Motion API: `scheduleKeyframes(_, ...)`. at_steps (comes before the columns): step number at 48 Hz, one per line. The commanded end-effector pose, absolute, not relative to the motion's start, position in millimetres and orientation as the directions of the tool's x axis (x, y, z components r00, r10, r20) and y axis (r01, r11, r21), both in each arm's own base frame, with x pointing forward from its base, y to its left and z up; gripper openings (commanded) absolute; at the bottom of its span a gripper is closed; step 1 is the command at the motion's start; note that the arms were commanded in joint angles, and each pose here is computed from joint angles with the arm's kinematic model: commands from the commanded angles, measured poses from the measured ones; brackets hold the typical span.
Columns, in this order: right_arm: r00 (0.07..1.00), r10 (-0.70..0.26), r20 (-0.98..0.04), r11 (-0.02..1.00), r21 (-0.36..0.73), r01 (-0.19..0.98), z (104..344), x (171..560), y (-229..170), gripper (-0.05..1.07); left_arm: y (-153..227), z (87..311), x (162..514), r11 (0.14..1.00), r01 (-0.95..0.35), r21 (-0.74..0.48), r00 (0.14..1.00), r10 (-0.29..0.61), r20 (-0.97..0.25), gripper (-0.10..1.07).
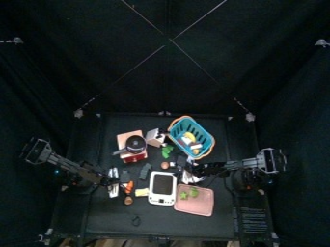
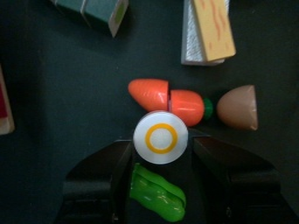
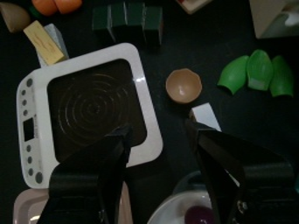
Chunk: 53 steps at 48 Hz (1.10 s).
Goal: Hand over egg half
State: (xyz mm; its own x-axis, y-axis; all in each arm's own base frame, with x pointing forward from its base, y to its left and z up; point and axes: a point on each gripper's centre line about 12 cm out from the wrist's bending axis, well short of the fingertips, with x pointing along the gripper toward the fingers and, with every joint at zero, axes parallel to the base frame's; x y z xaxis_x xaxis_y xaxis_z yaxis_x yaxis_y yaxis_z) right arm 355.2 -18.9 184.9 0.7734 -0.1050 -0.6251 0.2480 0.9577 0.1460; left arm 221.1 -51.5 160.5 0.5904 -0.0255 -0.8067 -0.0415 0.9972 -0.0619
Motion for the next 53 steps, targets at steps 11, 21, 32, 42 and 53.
scheduleKeyframes(11,0.874,-0.059,-0.482,0.925,0.302,0.229,239.7,370.0,-14.0,0.87,-37.3,204.6,258.8,0.995,0.099,0.017,0.823,-0.072,-0.564,0.73)
scheduleKeyframes(21,0.955,0.063,-0.29,0.865,0.493,0.092,275.8,364.6,-3.3,0.87,-21.0,233.1,275.8,0.984,0.17,0.046,0.923,-0.143,-0.358,0.73)
scheduleKeyframes(32,0.994,0.102,-0.039,0.72,0.692,-0.047,287.3,349.6,-19.0,0.87,-3.5,258.9,287.1,0.963,0.214,0.167,0.966,-0.183,-0.182,0.73)
scheduleKeyframes(42,0.994,0.051,0.097,0.613,0.782,-0.108,291.2,349.2,-30.1,0.87,7.3,280.3,303.3,0.939,0.162,0.304,0.986,-0.163,-0.023,0.73)
scheduleKeyframes(53,0.994,0.08,0.081,0.654,0.748,-0.113,286.5,362.8,-28.9,0.87,18.7,278.4,317.0,0.93,0.018,0.367,0.989,-0.071,0.131,0.73)
